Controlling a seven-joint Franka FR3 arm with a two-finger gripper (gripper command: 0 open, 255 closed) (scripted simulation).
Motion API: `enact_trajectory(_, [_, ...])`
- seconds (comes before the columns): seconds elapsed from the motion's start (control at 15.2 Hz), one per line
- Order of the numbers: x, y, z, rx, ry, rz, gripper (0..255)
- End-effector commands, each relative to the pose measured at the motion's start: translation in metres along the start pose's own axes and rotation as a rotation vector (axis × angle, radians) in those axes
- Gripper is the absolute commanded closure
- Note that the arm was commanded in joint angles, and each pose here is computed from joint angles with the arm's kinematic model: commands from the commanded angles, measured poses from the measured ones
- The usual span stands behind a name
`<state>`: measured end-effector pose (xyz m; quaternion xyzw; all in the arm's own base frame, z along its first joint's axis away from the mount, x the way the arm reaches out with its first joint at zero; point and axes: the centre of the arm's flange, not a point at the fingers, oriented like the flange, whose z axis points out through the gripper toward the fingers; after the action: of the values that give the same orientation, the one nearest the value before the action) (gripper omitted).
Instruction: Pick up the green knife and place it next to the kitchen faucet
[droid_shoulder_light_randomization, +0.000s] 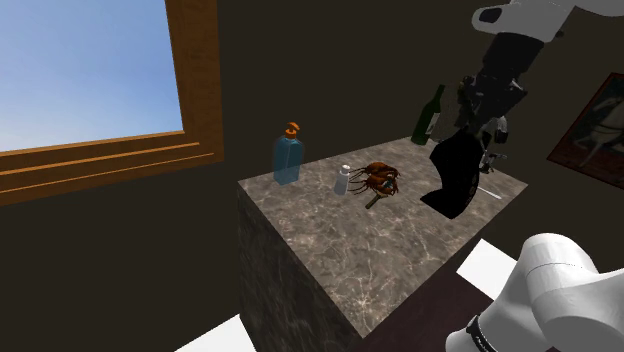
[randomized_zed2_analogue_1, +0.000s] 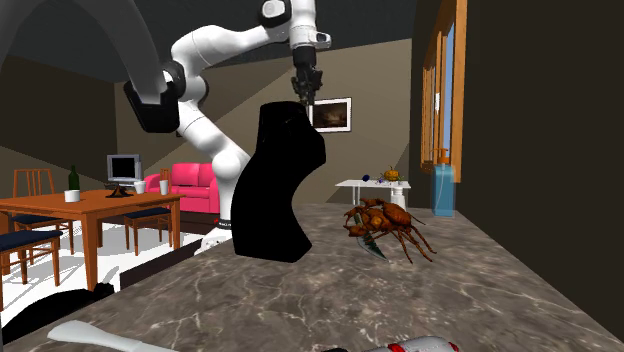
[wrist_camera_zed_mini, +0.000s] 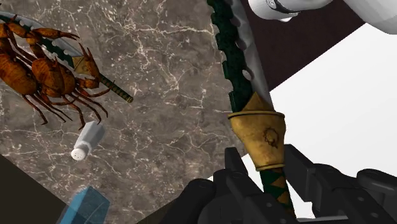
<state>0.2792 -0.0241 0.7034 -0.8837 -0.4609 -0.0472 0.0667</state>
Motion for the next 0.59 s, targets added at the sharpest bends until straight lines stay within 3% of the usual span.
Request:
enact_trajectory(0.0, [-0.022,0.011,-0.005,0.0,0.0,0.0,255])
enact_trajectory(0.53, [-0.115,0.058,-0.022,0.0,0.0,0.0,255])
